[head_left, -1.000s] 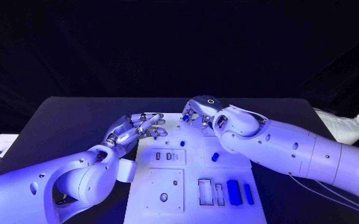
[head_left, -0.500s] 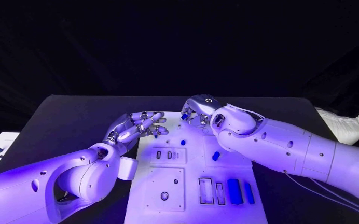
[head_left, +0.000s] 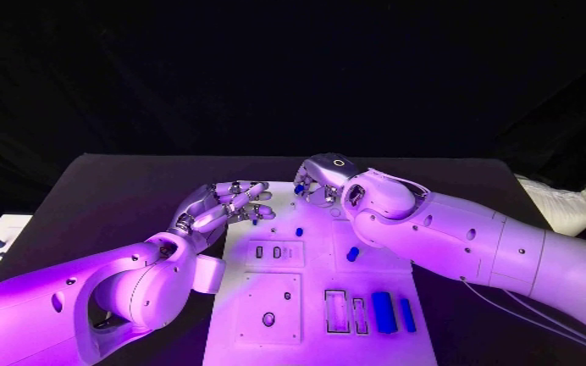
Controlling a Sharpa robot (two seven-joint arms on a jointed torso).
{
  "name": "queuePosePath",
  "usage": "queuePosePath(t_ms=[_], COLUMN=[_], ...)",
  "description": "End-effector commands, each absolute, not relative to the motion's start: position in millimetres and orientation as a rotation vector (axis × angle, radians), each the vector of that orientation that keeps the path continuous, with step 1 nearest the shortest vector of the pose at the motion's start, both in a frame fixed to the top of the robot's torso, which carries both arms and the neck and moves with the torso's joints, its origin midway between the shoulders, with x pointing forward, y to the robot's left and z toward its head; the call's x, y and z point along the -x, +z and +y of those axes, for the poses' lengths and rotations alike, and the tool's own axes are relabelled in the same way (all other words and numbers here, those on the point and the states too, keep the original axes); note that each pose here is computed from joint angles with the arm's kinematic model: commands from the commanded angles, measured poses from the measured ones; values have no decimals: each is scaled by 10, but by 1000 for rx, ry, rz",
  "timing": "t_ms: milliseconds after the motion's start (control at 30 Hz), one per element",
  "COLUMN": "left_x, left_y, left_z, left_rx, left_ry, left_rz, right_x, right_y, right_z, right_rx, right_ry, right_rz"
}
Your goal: Assemble the parts on the task board
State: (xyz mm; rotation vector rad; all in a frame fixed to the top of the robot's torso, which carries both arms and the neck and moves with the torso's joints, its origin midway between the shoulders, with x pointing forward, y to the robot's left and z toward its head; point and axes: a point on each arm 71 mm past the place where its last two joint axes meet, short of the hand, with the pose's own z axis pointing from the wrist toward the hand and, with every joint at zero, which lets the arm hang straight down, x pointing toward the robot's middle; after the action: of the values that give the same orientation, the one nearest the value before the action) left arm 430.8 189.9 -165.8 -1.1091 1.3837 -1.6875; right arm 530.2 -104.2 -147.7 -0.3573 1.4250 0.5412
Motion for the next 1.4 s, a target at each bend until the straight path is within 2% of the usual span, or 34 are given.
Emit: queuePosePath(t_ms=[33, 667, 1000, 1267, 1400], left_x=[-4302, -4290, -4293, -4298, -4299], left_y=[-1640, -1630, -1631, -1633, -1633], left_z=[1874, 1861, 1871, 1893, 1910], left_rx=[1101, 1098, 1099, 1101, 1102], left_ry=[-1714, -1718, -1714, -1708, -1703], left_rz=[1387, 1384, 1384, 1381, 1379], right_x=[-5319, -5361, -5342, -5255, -5176], right_y=[-1505, -1543, -1508, -1451, -1392], right_z=[-1050, -1021, -1058, -1175, -1330], right_rx=[364, 359, 342, 321, 276], right_ry=[517, 500, 516, 540, 561], right_rz=[1445, 1466, 1427, 1400, 1401])
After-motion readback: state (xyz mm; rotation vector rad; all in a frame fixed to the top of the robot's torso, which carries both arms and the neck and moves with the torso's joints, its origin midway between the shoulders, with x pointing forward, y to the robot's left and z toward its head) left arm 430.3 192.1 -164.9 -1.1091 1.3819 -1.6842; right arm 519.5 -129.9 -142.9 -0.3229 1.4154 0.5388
